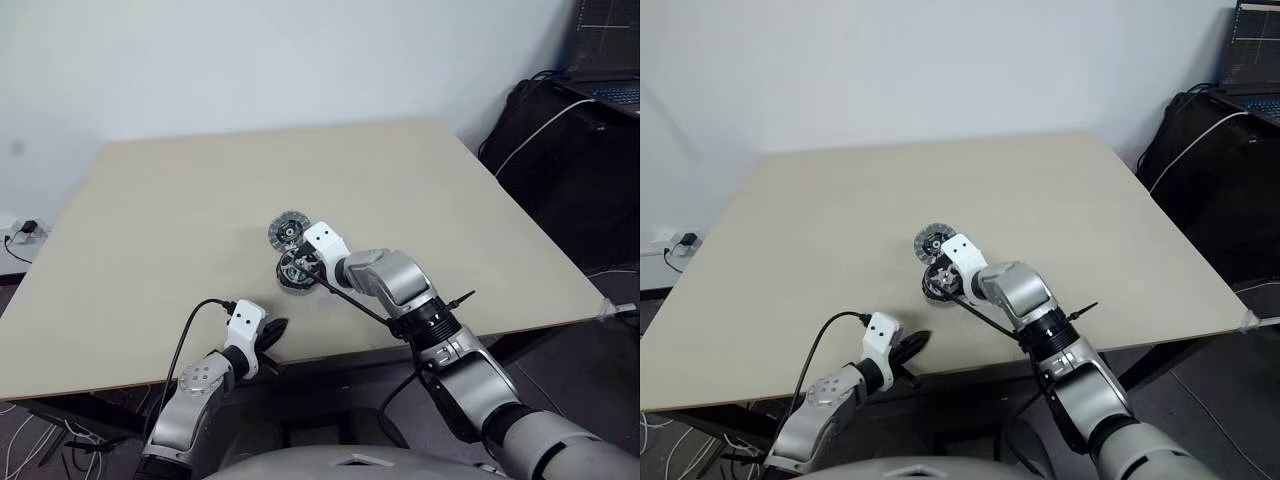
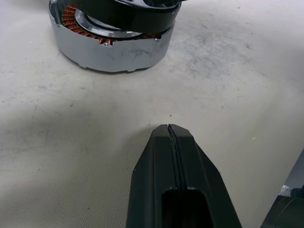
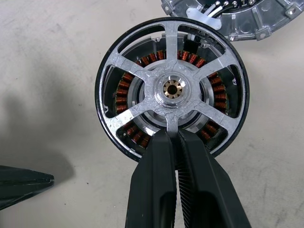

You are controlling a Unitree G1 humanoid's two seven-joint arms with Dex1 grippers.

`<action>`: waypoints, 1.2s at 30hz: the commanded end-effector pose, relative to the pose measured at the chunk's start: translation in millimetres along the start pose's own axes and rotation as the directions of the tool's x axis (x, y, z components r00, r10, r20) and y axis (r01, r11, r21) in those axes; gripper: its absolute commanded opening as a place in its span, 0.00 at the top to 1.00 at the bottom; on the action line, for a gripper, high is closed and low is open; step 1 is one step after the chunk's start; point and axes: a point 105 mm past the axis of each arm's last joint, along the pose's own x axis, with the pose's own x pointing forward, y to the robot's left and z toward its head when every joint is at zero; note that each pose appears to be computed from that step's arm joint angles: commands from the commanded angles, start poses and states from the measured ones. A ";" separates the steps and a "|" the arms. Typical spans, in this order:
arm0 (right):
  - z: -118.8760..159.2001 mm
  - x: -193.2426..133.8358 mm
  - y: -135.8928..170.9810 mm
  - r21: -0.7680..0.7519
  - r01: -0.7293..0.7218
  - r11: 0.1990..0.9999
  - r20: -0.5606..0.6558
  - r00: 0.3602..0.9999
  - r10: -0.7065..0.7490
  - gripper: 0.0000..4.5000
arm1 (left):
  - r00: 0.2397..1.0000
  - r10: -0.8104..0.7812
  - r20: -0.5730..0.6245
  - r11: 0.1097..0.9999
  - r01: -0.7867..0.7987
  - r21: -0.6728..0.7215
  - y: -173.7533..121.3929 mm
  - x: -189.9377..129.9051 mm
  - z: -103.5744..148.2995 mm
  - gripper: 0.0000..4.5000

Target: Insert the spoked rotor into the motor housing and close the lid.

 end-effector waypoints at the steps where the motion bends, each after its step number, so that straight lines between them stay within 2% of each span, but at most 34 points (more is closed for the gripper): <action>1: 10.9 -1.8 0.6 -0.018 -0.005 1.000 0.039 0.999 0.005 0.94 | 0.999 0.001 0.044 1.000 -0.001 0.012 -0.1 0.6 10.2 1.00; 6: 21.7 -6.3 1.2 -0.024 0.000 1.000 0.089 0.996 0.002 0.60 | 0.999 0.004 0.041 1.000 -0.004 0.008 0.2 0.2 9.2 1.00; 13: 49.5 -32.9 -7.1 0.002 0.048 0.999 0.234 0.971 -0.047 0.60 | 0.999 -0.002 0.040 1.000 0.002 0.007 -0.4 0.3 9.0 1.00; 18: 71.7 -56.0 -21.6 0.054 0.149 0.987 0.407 0.899 -0.158 0.60 | 0.999 -0.006 0.038 1.000 0.006 0.010 -0.1 0.4 9.5 1.00; 21: 75.2 -67.5 -26.4 0.118 0.152 0.981 0.469 0.863 -0.190 0.74 | 0.999 -0.011 0.036 1.000 0.010 0.014 0.1 0.3 9.9 1.00; 24: 75.0 -71.1 -27.1 0.141 0.152 0.978 0.491 0.847 -0.202 0.95 | 0.999 -0.014 0.034 1.000 0.014 0.017 0.5 0.4 10.2 1.00; 25: 75.1 -71.9 -27.6 0.144 0.156 0.977 0.498 0.842 -0.208 1.00 | 0.999 -0.015 0.034 1.000 0.015 0.019 0.6 0.5 10.3 1.00; 29: 76.2 -72.3 -29.1 0.107 0.214 0.971 0.552 0.799 -0.237 1.00 | 0.999 -0.019 0.033 1.000 0.018 0.022 0.8 0.9 11.0 1.00; 36: 68.6 -54.2 -10.2 0.052 0.188 0.981 0.565 0.804 -0.184 1.00 | 0.999 -0.015 0.033 1.000 0.015 0.022 1.2 0.0 11.0 1.00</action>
